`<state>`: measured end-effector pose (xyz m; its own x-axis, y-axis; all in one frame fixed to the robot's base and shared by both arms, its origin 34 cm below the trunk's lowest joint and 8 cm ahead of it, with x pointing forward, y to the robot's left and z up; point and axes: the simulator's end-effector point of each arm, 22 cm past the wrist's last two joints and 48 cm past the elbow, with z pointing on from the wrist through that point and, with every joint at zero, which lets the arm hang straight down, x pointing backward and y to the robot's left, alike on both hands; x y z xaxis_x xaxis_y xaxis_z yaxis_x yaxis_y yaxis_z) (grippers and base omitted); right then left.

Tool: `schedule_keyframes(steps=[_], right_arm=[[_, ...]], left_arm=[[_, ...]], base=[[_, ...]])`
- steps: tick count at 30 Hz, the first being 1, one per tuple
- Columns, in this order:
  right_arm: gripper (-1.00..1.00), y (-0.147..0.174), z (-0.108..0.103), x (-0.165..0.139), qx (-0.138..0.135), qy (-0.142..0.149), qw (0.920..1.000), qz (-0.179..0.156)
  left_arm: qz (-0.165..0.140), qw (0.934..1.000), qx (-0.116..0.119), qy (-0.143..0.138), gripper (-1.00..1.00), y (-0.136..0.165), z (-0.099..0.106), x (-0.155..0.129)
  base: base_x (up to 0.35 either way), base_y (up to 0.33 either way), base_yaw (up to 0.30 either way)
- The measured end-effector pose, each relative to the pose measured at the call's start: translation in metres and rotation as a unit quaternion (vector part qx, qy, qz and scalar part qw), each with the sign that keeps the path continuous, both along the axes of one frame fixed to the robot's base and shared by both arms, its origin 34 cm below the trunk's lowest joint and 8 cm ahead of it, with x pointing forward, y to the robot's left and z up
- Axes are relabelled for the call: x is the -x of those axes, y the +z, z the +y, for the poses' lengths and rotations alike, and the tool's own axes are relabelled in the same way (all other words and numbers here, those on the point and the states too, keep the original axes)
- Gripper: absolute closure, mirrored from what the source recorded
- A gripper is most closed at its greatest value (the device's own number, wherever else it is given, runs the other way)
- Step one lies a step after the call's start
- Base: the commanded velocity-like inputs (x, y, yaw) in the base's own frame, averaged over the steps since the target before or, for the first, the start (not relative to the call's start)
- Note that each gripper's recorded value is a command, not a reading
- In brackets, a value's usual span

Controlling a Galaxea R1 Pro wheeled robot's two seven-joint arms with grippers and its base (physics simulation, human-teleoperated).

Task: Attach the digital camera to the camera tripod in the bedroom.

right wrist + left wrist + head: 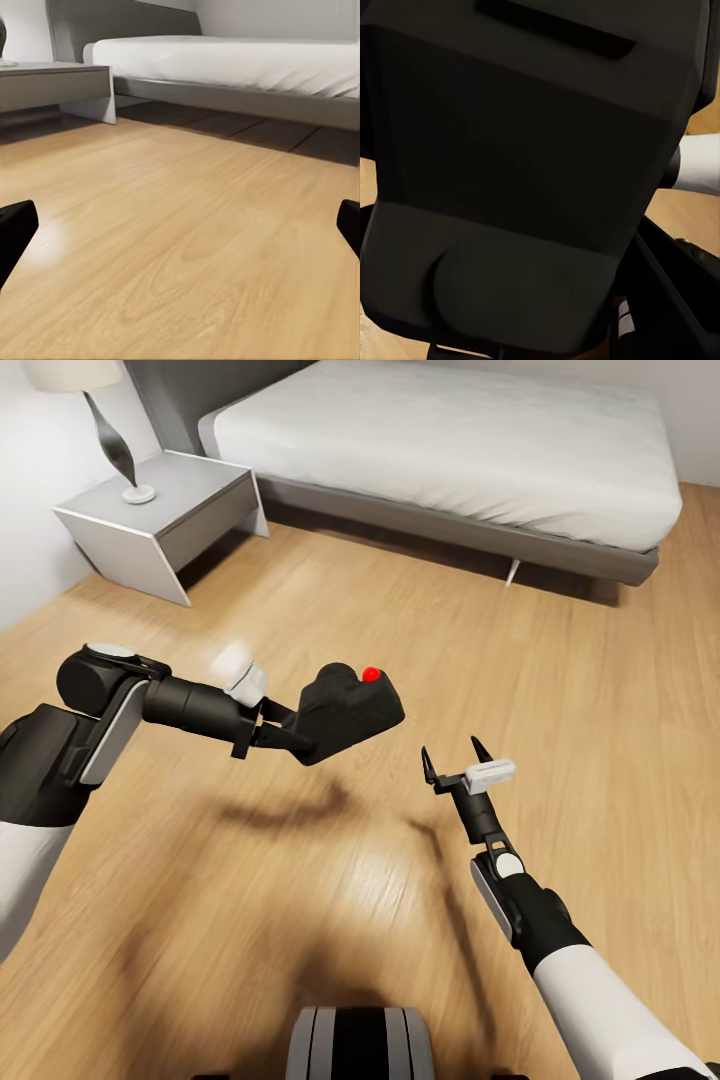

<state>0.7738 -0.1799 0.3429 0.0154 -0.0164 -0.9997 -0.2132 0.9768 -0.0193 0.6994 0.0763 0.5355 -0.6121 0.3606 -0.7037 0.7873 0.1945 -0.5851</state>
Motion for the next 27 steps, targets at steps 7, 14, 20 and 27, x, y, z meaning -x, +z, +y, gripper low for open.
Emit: schedule_keyframes(steps=[7,14,20,27], right_arm=[[-1.0,0.017,-0.001,-0.003,0.001,-0.001,0.9999,-0.01],[-1.0,0.031,-0.001,-0.004,0.003,-0.001,0.9999,-0.017],[-1.0,0.048,-0.002,-0.006,0.003,-0.001,0.9996,-0.028],[-1.0,0.067,-0.001,-0.009,0.004,-0.001,0.9992,-0.041]], left_arm=[[-0.014,0.9996,0.022,-0.013,1.0,0.026,-0.021,0.007],[-0.028,0.9991,0.028,-0.016,1.0,0.047,-0.026,0.01],[-0.04,0.9986,0.028,-0.018,1.0,0.062,-0.027,0.013],[-0.055,0.998,0.027,-0.017,1.0,0.08,-0.027,0.016]], base=[[0.0,0.0,0.0],[0.0,0.0,0.0],[0.0,0.0,0.0],[0.0,0.0,0.0]])
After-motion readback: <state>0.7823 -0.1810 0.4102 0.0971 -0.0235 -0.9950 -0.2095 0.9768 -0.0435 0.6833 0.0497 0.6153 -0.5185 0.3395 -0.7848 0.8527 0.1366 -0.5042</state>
